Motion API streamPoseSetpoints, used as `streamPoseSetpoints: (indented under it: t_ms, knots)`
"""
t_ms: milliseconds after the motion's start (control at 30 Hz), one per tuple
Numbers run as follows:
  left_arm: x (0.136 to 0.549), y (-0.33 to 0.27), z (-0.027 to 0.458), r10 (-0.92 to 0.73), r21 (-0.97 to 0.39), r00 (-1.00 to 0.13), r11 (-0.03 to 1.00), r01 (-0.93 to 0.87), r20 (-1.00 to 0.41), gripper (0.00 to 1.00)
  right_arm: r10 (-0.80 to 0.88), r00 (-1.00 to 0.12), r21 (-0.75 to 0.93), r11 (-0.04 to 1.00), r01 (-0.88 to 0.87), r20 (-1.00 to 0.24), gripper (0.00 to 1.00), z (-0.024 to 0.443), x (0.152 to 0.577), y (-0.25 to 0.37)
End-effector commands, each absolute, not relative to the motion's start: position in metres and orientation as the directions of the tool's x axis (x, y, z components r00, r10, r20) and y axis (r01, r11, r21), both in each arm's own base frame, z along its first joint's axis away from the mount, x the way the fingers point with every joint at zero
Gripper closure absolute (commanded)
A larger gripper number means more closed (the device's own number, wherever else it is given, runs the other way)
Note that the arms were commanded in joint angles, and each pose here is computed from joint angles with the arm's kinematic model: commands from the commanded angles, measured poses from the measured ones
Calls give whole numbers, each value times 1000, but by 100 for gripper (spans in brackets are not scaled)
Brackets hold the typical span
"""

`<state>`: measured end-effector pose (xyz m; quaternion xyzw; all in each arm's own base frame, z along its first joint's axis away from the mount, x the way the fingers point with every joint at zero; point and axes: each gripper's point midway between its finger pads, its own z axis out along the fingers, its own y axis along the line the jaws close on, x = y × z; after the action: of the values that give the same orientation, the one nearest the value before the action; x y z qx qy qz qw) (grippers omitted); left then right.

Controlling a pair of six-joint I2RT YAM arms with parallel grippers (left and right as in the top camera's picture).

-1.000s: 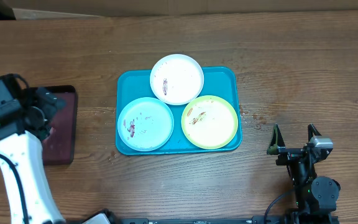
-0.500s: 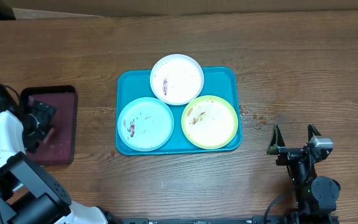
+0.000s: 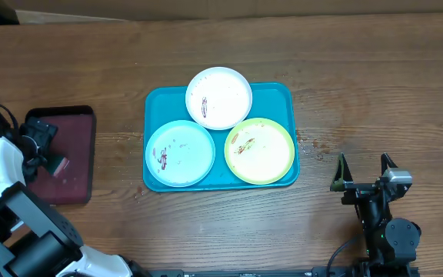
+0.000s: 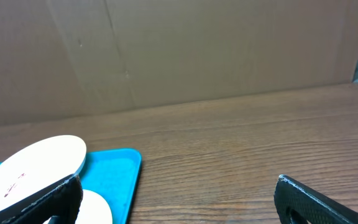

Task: Clean dirty plates on tray and stack at the side
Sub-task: 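Move the left gripper over the maroon basin toward the green sponge, then lower the left gripper and grasp the green sponge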

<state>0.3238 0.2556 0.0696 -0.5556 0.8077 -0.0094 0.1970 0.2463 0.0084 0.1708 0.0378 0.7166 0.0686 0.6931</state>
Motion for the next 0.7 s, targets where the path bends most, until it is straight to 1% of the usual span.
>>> streamPoseSetpoints:
  t_ms: [0, 100, 200, 300, 367, 400, 467, 533, 567, 633, 667]
  knots:
    - [324, 268, 59, -884, -176, -333, 403, -898, -327, 0, 147, -33, 148, 988, -40, -989, 0, 169, 246, 8]
    - [316, 276, 44, -884, -112, -332, 386, -916, -328, 0, 147, -33, 148, 988, -40, -989, 0, 169, 246, 8]
    - [314, 274, 26, -893, -99, -343, 385, -918, -290, 0, 147, -33, 148, 988, -40, -989, 0, 169, 246, 8]
    - [312, 269, 10, -901, -83, -355, 385, -919, -249, 7, 147, -33, 148, 988, -40, -989, 0, 169, 246, 8]
    - [310, 268, 5, -904, -76, -357, 383, -920, -237, 15, 147, -33, 148, 988, -40, -989, 0, 169, 246, 8]
    - [310, 268, 4, -904, -75, -357, 383, -921, -234, 21, 147, -33, 148, 988, -40, -989, 0, 169, 246, 8]
    - [309, 270, 4, -904, -73, -354, 380, -922, -239, 28, 147, -33, 148, 988, -40, -989, 0, 169, 246, 8]
    - [309, 272, 4, -903, -65, -352, 378, -923, -246, 40, 147, -33, 148, 988, -40, -989, 0, 169, 246, 8]
    - [308, 273, 4, -902, -61, -352, 378, -924, -249, 44, 147, -33, 148, 988, -40, -989, 0, 169, 246, 8]
    - [307, 274, 4, -901, -55, -352, 376, -925, -252, 56, 147, -33, 148, 988, -40, -989, 0, 169, 246, 8]
    - [307, 274, 4, -899, -53, -357, 382, -923, -254, 69, 147, -33, 148, 988, -40, -989, 0, 169, 246, 8]
